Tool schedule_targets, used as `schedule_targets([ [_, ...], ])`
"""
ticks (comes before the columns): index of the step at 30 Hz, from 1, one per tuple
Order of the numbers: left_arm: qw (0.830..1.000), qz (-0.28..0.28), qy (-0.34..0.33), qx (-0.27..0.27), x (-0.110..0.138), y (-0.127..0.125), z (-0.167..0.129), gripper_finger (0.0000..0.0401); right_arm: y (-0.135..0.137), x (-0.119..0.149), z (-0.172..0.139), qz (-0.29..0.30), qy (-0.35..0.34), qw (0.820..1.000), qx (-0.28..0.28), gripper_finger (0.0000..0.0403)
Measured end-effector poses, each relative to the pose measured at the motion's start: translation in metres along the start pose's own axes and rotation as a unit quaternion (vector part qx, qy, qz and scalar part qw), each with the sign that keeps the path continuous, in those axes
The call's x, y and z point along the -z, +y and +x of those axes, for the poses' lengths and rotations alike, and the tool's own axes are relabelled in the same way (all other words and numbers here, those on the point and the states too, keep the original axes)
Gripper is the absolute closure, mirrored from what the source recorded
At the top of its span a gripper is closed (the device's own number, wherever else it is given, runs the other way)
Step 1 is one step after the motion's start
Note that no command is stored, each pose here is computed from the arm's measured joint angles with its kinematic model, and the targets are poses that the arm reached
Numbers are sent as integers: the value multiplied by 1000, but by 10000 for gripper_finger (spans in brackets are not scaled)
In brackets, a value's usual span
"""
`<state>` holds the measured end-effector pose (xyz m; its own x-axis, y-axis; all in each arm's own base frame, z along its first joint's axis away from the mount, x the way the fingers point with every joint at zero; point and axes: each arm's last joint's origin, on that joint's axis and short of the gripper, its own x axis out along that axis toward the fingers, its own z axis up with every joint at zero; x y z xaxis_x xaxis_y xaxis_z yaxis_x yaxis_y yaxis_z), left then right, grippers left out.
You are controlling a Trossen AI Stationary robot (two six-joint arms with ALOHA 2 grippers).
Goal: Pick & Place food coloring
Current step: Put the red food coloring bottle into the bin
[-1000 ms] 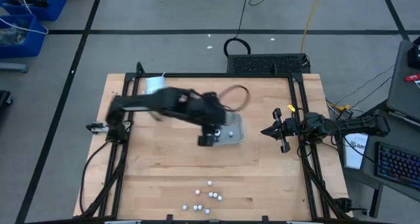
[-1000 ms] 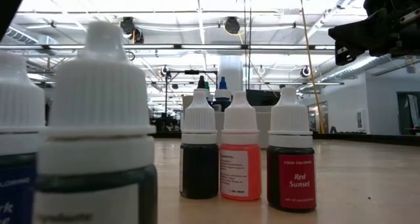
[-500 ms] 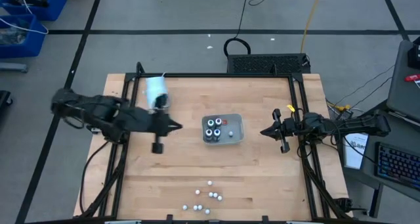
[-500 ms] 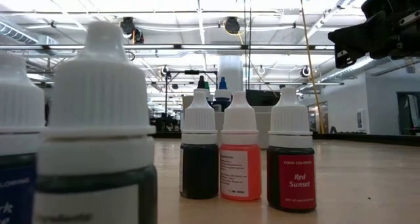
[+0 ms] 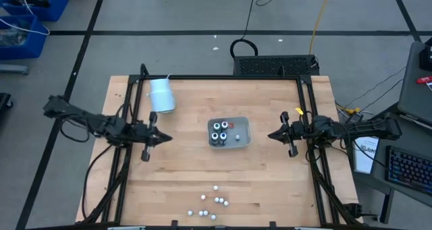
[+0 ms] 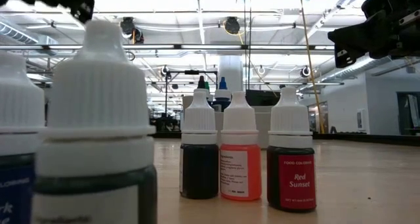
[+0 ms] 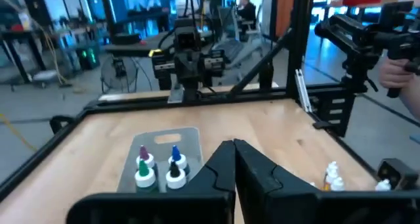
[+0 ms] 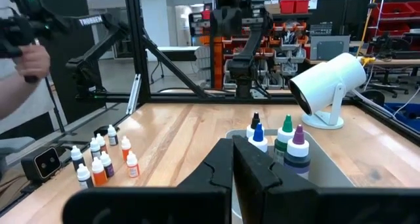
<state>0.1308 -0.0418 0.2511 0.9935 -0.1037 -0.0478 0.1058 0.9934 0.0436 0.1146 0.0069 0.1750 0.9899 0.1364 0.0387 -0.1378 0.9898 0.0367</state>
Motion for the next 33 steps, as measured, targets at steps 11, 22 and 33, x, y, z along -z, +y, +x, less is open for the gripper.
schedule_targets([
  [11,990,106,-31,91,30,1,-19,397,0,0,0,-13,2,1000,0,403],
  [22,995,78,-8,63,60,3,-19,396,0,1,0,-13,3,1000,0,403],
  [33,998,51,8,29,82,4,-17,397,0,2,1,-12,11,1000,0,403],
])
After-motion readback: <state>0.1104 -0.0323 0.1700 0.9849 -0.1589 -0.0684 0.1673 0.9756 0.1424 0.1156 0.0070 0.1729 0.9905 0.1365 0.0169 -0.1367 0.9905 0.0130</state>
